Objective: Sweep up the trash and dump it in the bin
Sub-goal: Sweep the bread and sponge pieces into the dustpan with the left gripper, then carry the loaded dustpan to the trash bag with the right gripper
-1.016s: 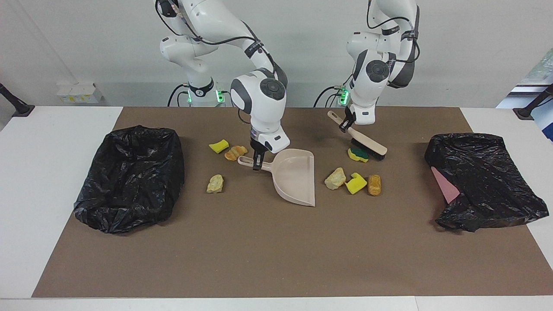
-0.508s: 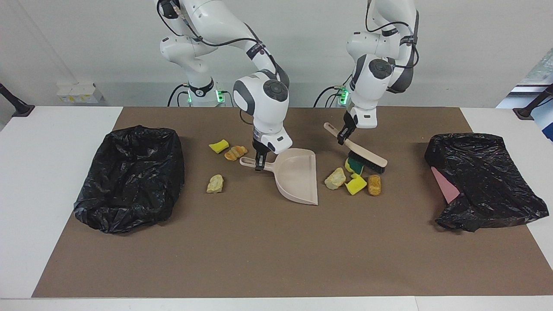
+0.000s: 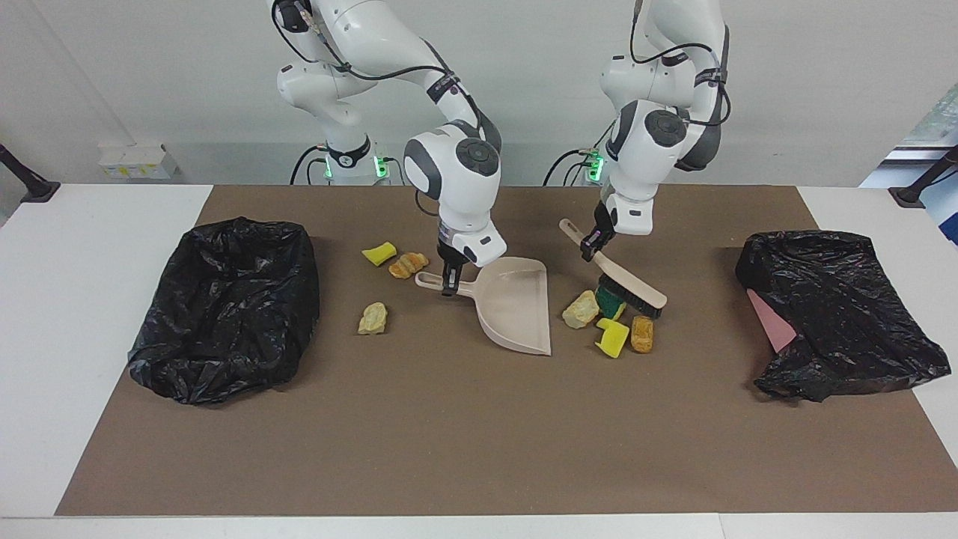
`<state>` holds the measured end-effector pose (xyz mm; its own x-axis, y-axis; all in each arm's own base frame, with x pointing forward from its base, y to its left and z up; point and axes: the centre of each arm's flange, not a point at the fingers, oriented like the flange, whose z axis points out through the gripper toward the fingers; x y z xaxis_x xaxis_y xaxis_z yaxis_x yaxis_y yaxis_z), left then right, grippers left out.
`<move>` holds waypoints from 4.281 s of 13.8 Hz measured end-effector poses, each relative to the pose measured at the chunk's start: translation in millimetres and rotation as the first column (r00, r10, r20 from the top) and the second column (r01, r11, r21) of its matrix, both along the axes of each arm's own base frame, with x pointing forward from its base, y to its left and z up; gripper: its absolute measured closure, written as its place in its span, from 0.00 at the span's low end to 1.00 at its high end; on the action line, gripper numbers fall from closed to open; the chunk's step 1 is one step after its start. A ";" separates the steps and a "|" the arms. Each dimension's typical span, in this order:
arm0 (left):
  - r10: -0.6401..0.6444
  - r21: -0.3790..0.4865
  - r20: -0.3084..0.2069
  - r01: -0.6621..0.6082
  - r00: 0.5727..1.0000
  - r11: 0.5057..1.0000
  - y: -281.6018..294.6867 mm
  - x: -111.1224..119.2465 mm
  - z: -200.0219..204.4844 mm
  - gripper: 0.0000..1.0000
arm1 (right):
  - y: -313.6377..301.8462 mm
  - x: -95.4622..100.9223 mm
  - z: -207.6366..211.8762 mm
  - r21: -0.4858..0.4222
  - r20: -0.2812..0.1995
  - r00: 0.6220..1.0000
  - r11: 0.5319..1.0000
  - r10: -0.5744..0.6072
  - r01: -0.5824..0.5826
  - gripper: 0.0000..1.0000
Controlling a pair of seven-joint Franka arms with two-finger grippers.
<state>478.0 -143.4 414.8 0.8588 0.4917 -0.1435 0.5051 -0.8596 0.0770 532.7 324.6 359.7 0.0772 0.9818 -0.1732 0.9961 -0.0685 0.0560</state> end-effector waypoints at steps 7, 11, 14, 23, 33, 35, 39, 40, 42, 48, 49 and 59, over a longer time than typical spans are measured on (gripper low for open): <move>-0.388 -0.016 -0.041 0.388 0.921 0.922 50.1 2.4 -46.3 0.73 | -0.2 -0.1 -1.3 -0.002 -0.003 1.000 1.000 0.000 0.000 0.67; -0.487 -0.007 -0.034 0.487 0.873 0.873 30.1 -1.6 -65.6 0.73 | -0.3 -0.4 -1.7 -0.004 -0.005 1.000 1.000 -0.001 0.001 0.67; -0.570 0.007 0.000 0.570 0.822 0.822 -19.3 -11.4 -63.7 0.73 | -0.5 -0.5 -2.0 -0.005 -0.007 1.000 1.000 -0.001 0.001 0.67; -0.647 0.018 0.119 0.650 0.753 0.760 -179.1 -62.5 -49.5 0.73 | -3.9 -0.2 -3.3 -0.013 -0.017 1.000 1.000 -0.007 0.007 0.67; -0.485 0.000 0.022 0.485 0.874 0.875 -106.8 -18.2 -19.0 0.73 | -9.4 2.4 -4.4 -0.016 -0.020 1.000 1.000 -0.017 0.017 0.67; -0.475 0.002 0.002 0.475 0.880 0.880 -109.7 -30.0 -22.9 0.73 | -11.9 3.6 -5.0 -0.017 -0.021 1.000 1.000 -0.022 0.021 0.67; -0.484 0.010 -0.052 0.485 0.873 0.874 -110.9 -65.8 -42.9 0.73 | -15.5 5.2 -6.0 -0.018 -0.023 0.999 0.999 -0.028 0.027 0.67; -0.477 0.016 -0.060 0.478 0.877 0.878 -116.6 -76.3 -44.8 0.73 | -15.5 5.0 -6.5 -0.018 -0.024 0.999 0.999 -0.027 0.027 0.67; -0.470 0.031 -0.070 0.473 0.880 0.881 -137.5 -107.0 -45.4 0.73 | -15.6 4.7 -7.0 -0.019 -0.025 0.999 0.999 -0.027 0.027 0.67; -0.451 0.075 -0.058 0.455 0.891 0.888 -180.2 -198.0 -64.9 0.73 | -15.7 4.7 -7.0 -0.019 -0.025 0.999 0.999 -0.027 0.027 0.67; -0.448 0.079 -0.052 0.451 0.892 0.889 -183.5 -207.5 -71.9 0.73 | -15.7 4.8 -6.9 -0.019 -0.025 0.999 0.999 -0.028 0.027 0.67; -0.434 0.082 -0.031 0.435 0.900 0.897 -190.4 -227.6 -86.6 0.61 | -93.9 22.6 72.6 -0.021 0.022 0.985 0.985 -0.170 0.170 0.67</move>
<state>250.4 -333.9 328.3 0.9884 0.0805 -0.1290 0.0800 -0.9968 -0.0095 555.3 230.8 432.3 0.2466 0.9500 -0.1916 0.9686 -0.2354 0.0794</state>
